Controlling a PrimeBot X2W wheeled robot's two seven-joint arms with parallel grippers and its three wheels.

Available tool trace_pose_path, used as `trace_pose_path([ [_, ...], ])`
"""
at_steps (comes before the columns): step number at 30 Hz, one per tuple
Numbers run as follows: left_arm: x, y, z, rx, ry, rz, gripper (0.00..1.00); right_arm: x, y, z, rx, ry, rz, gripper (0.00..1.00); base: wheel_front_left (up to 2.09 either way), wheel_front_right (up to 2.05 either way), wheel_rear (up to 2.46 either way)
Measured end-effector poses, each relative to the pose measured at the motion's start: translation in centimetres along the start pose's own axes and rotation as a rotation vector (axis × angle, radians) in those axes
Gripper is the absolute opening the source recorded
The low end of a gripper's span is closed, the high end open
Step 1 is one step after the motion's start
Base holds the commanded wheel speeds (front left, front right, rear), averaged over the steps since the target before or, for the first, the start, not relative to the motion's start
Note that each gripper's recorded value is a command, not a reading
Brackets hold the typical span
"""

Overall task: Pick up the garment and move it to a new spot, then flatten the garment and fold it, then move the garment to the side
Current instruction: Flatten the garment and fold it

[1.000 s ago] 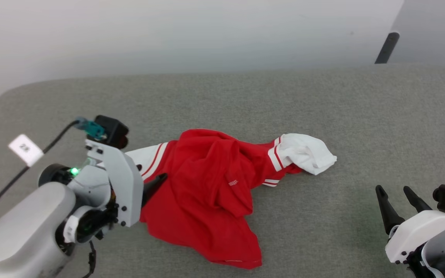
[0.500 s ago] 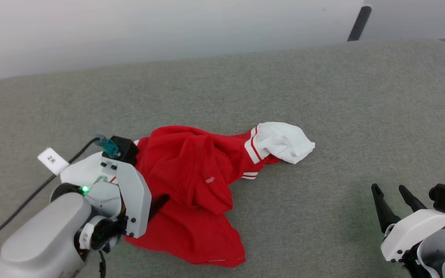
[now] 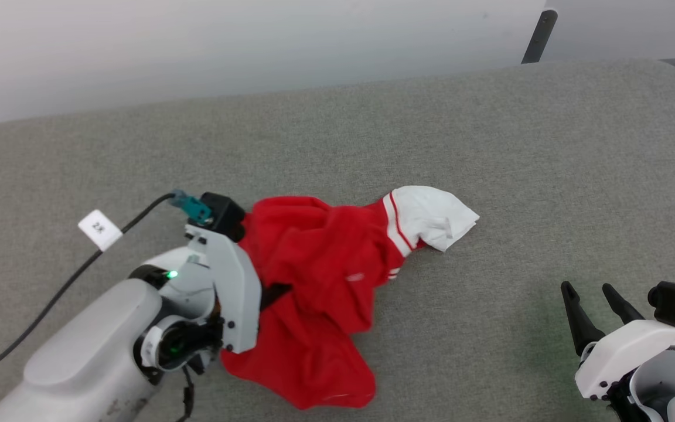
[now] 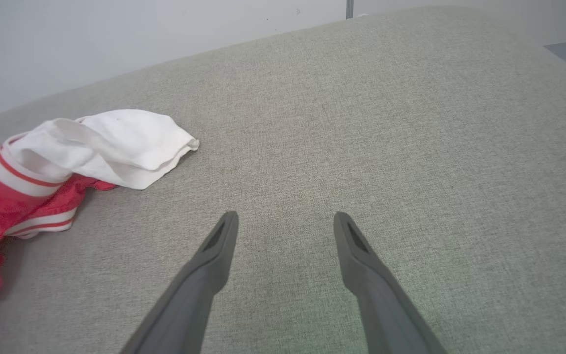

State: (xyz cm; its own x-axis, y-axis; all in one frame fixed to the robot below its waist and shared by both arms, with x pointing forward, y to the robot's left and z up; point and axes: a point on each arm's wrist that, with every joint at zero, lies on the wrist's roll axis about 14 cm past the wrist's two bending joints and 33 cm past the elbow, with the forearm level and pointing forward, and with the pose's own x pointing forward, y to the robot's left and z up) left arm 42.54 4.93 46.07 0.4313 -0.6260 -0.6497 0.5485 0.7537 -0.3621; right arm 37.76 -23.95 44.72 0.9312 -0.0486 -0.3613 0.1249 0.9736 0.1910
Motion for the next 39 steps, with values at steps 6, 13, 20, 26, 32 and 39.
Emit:
trace_pose_path([
  [6,-0.3,-3.8,-0.1,0.001,0.026,-0.115,0.0,0.0,0.2,0.0,-0.001,0.0,0.005,1.0,0.0,0.0,0.0],
  [13,0.4,-5.2,-2.7,0.007,0.088,-0.147,0.86,0.3,0.2,-0.3,0.001,0.012,0.006,1.0,0.0,0.0,0.0],
  [20,-0.5,-4.3,-2.1,0.008,0.056,-0.115,1.0,0.2,0.4,-0.3,0.004,0.009,0.009,1.0,0.0,0.0,0.0],
  [26,-2.9,-3.4,0.1,0.021,-0.024,-0.072,1.0,-0.1,0.9,0.1,0.002,0.0,0.025,1.0,0.0,0.0,0.0],
  [32,-5.8,-1.5,2.5,0.039,-0.15,0.021,1.0,-0.7,1.5,0.4,-0.008,-0.003,0.047,1.0,0.0,0.0,0.0],
  [39,-8.2,2.2,3.3,0.05,-0.242,0.16,1.0,-1.1,2.4,0.9,-0.028,-0.012,0.079,1.0,0.0,0.0,0.0],
])
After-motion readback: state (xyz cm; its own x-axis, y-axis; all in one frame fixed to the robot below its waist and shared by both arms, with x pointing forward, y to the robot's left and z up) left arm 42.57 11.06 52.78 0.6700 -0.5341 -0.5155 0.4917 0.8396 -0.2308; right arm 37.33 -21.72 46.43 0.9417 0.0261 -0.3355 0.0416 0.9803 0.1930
